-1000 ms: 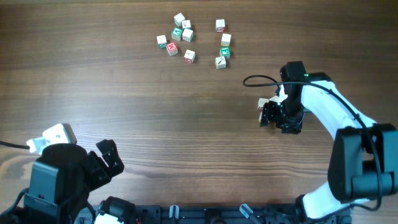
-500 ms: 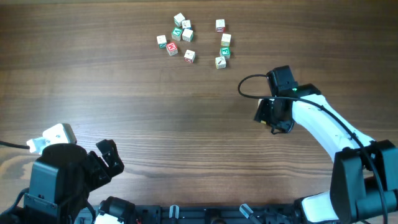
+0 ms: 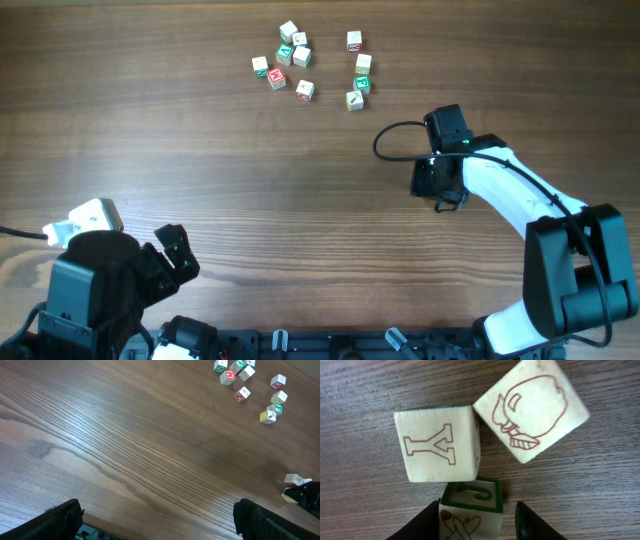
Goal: Form a circle
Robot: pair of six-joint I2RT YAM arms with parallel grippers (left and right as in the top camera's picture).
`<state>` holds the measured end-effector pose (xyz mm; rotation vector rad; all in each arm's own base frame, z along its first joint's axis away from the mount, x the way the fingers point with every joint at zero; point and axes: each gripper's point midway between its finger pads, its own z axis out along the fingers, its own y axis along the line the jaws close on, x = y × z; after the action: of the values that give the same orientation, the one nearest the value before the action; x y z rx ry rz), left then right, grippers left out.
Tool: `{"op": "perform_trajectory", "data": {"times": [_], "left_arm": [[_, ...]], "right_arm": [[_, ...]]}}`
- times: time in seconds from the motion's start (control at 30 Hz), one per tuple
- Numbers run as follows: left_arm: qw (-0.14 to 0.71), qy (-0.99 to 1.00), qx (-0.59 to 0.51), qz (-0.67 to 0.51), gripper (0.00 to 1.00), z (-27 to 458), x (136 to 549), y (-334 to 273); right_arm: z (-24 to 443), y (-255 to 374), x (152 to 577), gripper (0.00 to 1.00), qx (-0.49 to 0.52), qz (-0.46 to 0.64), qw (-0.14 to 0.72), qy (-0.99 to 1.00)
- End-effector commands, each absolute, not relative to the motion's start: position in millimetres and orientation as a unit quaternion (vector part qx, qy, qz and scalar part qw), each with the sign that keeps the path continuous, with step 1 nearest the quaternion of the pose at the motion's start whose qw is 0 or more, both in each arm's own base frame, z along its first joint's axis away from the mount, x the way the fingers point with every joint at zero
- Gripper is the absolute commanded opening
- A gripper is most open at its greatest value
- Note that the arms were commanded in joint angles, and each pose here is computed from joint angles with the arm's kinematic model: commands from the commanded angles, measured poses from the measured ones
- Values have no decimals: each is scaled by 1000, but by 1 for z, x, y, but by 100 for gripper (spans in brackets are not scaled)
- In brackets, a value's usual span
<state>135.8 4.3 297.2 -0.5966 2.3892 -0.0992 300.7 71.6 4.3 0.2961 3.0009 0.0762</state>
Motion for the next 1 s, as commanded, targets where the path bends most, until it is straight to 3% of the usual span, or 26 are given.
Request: {"op": "perform_trajectory", "data": {"times": [0.0, 0.13, 0.5, 0.67, 0.8, 0.97], "left_arm": [[331, 913, -236, -41, 100, 297, 136, 4], [331, 913, -236, -41, 100, 297, 136, 4], [331, 913, -236, -41, 100, 297, 136, 4], [331, 913, -236, -41, 100, 297, 136, 4], [331, 913, -236, -41, 100, 297, 136, 4], [331, 913, -236, -41, 100, 297, 136, 4]], "right_arm": [[-1, 75, 297, 39, 79, 32, 54, 995], [-1, 74, 295, 28, 74, 28, 50, 996], [0, 43, 293, 28, 30, -59, 56, 996], [1, 19, 300, 27, 68, -66, 63, 993], [0, 36, 307, 27, 14, 11, 65, 998], [-1, 43, 298, 25, -36, 30, 47, 998]]}}
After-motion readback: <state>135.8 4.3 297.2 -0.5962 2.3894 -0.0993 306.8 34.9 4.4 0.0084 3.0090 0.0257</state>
